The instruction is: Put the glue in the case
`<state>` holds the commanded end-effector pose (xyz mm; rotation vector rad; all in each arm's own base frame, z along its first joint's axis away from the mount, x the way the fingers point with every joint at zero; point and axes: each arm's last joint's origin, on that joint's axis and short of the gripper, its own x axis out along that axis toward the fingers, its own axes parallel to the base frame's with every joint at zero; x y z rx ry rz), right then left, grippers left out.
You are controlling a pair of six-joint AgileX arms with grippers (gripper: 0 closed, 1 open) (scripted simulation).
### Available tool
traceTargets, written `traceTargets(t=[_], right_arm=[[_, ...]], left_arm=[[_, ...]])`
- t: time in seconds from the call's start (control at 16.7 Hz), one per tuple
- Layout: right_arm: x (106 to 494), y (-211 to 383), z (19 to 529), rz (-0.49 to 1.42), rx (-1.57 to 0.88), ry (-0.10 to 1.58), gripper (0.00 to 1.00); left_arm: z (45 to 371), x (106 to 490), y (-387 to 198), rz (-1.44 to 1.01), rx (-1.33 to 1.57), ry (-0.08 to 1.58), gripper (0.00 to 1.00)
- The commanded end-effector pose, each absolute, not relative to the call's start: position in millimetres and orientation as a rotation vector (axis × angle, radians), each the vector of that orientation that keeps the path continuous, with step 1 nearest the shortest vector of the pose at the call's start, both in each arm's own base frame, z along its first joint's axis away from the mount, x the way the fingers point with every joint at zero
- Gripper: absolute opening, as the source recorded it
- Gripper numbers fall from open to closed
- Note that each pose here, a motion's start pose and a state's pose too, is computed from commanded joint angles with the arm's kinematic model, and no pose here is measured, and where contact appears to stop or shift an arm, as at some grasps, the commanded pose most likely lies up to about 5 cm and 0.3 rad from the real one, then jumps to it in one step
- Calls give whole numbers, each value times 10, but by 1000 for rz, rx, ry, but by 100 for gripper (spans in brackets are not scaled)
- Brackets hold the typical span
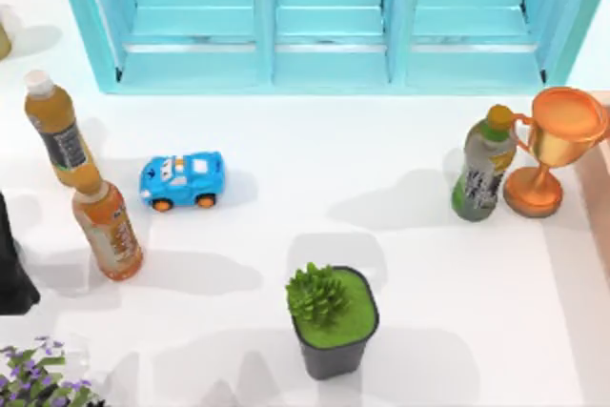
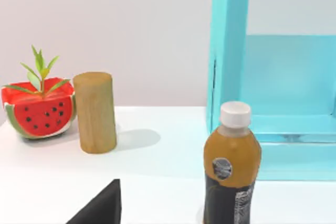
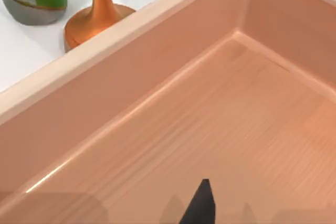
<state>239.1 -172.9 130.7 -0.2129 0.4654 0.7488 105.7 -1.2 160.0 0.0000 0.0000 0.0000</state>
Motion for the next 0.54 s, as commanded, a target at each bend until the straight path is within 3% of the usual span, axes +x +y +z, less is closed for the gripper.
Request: traceTargets(t=[0.18,0.54], right_arm=[[2391,-1729,1307,749,-213,465,98],[2391,-1729,1307,749,-213,465,100]], left_arm=[[1600,1057,-12,0,0,0,100],[1600,1057,-12,0,0,0,100]])
